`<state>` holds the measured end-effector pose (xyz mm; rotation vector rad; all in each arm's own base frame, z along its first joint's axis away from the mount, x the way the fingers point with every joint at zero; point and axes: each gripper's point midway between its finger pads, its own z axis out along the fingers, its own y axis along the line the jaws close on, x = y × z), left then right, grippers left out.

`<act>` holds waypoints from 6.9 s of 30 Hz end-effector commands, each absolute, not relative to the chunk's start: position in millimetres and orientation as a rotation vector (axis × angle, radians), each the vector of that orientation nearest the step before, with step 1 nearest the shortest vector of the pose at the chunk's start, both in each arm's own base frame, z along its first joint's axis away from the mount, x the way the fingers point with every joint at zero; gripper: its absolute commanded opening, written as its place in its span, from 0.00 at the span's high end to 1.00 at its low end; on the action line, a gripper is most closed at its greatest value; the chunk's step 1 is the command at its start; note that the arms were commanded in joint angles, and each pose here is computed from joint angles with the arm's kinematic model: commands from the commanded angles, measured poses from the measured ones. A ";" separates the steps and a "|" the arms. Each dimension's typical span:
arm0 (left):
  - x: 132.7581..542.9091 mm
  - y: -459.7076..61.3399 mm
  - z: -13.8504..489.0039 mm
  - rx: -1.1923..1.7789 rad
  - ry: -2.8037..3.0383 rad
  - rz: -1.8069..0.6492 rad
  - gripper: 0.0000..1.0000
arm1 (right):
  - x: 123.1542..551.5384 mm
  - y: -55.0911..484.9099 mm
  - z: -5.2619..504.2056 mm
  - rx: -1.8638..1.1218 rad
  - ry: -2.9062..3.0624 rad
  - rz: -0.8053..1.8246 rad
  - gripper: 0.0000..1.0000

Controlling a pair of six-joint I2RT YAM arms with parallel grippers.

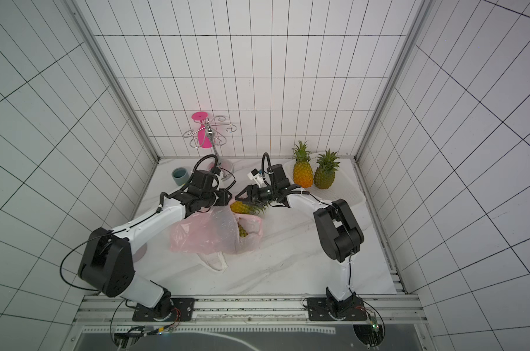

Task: Place the pineapple into a plastic bag & tie a knot
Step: Adjust the pineapple in the plastic bag, then adjust the plastic bag at the center of the board.

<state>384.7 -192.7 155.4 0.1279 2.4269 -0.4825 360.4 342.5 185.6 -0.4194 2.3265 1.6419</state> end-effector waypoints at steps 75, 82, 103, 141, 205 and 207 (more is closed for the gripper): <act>298.1 -407.3 146.0 0.405 2.489 -0.650 1.00 | 319.6 148.0 121.6 0.145 2.184 1.306 0.28; 293.1 -371.8 268.3 0.331 2.243 -0.841 1.00 | 333.3 148.6 107.7 0.137 2.245 1.115 0.30; 260.6 -173.7 249.0 -0.022 2.254 -0.656 1.00 | 441.7 245.9 136.3 0.040 2.203 1.191 0.28; 413.7 -169.3 245.0 0.001 2.232 -0.712 1.00 | 275.2 385.4 154.6 -0.675 2.129 1.593 1.00; 323.3 -165.0 101.0 -0.232 2.477 -0.925 1.00 | 381.7 196.1 251.8 -0.165 1.998 0.704 0.29; 321.5 -151.7 100.6 -0.258 2.482 -0.899 1.00 | 392.9 193.4 258.1 -0.158 1.984 0.700 0.28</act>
